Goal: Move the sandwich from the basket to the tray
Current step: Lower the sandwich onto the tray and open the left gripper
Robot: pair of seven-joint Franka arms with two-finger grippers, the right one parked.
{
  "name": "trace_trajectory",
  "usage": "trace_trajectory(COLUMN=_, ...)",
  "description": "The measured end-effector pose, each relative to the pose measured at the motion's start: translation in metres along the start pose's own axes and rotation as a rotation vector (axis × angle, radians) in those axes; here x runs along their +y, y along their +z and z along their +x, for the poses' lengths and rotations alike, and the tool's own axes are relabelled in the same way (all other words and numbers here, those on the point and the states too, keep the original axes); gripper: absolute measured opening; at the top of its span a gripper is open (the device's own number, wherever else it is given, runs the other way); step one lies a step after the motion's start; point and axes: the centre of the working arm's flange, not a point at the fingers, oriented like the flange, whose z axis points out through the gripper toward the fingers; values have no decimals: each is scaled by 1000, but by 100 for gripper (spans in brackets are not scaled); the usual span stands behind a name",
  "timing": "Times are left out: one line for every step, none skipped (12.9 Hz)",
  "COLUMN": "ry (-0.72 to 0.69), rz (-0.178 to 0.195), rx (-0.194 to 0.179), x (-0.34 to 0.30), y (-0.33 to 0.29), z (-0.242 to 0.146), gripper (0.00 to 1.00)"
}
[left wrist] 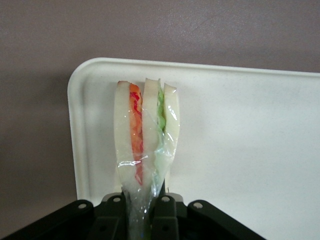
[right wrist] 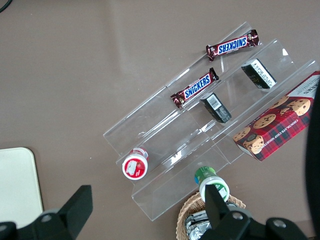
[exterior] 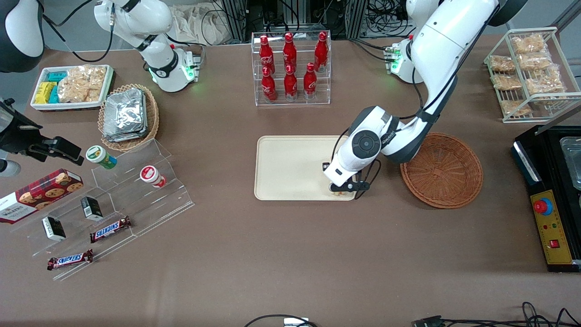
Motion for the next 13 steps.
trace_trajectory(ry=-1, rz=0, rx=0, x=0, y=0, z=0, gripper=17)
trace_trajectory(ry=-2, rz=0, rx=0, x=0, y=0, z=0, gripper=25)
trace_trajectory(ry=-3, rz=0, rx=0, x=0, y=0, z=0, gripper=35)
trace_trajectory(ry=-4, rz=0, rx=1, x=0, y=0, z=0, gripper=46)
trace_trajectory(ry=-5, rz=0, rx=2, x=0, y=-1, z=0, gripper=55)
trace_trajectory(ry=-6, rz=-1, rx=3, x=0, y=-2, z=0, gripper=66)
trace_trajectory(ry=-6, rz=-1, rx=3, x=0, y=-2, z=0, gripper=77)
trace_trajectory(ry=-8, rz=-1, rx=3, x=0, y=-2, z=0, gripper=88)
trace_trajectory(ry=-10, rz=0, rx=2, x=0, y=-2, z=0, gripper=99)
trace_trajectory(ry=-12, rz=1, rx=3, x=0, y=-3, z=0, gripper=100)
trace_trajectory(ry=-16, rz=3, rx=3, x=0, y=-5, z=0, gripper=100)
trace_trajectory(ry=-25, rz=11, rx=1, x=0, y=-11, z=-1, gripper=100)
trace_trajectory(ry=-35, rz=25, rx=-3, x=0, y=-22, z=-1, gripper=100)
